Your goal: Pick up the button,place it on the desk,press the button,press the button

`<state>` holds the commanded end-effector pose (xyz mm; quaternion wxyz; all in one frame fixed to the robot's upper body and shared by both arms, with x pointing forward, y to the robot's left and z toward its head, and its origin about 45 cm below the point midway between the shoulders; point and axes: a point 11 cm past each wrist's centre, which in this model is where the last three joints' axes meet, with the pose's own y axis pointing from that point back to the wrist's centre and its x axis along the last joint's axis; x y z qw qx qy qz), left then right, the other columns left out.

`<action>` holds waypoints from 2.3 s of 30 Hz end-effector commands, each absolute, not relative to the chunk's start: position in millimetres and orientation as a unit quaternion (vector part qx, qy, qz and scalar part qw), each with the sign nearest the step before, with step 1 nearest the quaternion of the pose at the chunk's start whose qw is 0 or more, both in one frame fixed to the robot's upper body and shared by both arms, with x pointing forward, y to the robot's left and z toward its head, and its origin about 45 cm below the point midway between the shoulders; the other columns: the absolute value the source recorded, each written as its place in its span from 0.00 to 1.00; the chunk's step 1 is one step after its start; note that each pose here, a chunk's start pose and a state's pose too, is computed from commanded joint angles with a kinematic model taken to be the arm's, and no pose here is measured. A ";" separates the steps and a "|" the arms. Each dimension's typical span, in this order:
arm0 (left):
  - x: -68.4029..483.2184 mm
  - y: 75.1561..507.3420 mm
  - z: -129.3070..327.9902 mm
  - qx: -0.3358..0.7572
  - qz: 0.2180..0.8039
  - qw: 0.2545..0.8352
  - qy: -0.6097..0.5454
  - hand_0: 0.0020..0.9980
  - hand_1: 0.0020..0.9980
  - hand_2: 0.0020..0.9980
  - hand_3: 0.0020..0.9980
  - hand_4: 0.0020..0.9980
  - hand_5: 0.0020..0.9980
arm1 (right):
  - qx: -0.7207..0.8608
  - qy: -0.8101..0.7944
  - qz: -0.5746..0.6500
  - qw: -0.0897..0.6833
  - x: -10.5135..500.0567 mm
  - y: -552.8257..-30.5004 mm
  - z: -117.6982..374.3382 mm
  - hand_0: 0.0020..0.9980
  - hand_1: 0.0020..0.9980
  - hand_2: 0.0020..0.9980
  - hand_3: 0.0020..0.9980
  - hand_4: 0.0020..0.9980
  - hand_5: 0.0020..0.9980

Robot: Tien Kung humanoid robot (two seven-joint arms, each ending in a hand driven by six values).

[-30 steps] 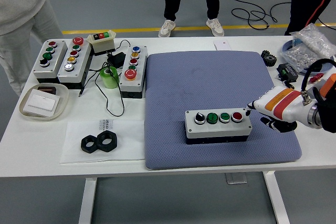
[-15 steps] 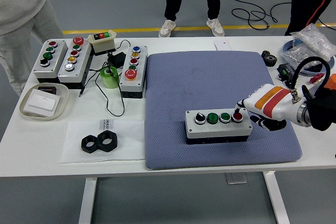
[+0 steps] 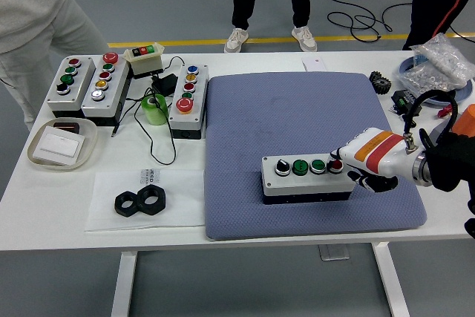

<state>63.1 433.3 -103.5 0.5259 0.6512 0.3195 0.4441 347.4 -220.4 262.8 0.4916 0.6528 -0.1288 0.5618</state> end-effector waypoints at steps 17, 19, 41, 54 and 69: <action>65.0 432.1 -103.5 0.651 0.442 0.529 0.318 0.74 0.90 0.97 0.77 0.57 1.00 | 0.651 -0.141 0.554 0.500 351.8 -230.6 260.9 0.20 0.05 0.10 0.77 0.38 0.00; 67.1 432.1 -103.2 0.651 0.443 0.529 0.317 0.74 0.90 0.97 0.77 0.57 1.00 | 0.652 -0.142 0.552 0.501 351.6 -231.4 260.2 0.20 0.05 0.10 0.77 0.38 0.00; 73.0 430.3 -102.8 0.648 0.445 0.532 0.315 0.74 0.90 0.97 0.77 0.58 1.00 | 0.663 -0.135 0.544 0.497 345.8 -226.0 248.8 0.20 0.05 0.10 0.76 0.38 0.00; 68.7 430.5 -103.5 0.649 0.445 0.529 0.318 0.74 0.90 0.97 0.76 0.57 1.00 | 0.655 -0.141 0.563 0.485 348.6 -222.0 270.1 0.20 0.05 0.10 0.76 0.38 0.00; 65.5 428.6 -104.8 0.647 0.447 0.527 0.322 0.74 0.90 0.97 0.76 0.57 1.00 | 0.597 -0.244 0.629 0.434 361.2 -234.1 337.7 0.45 0.43 0.47 0.79 0.48 0.00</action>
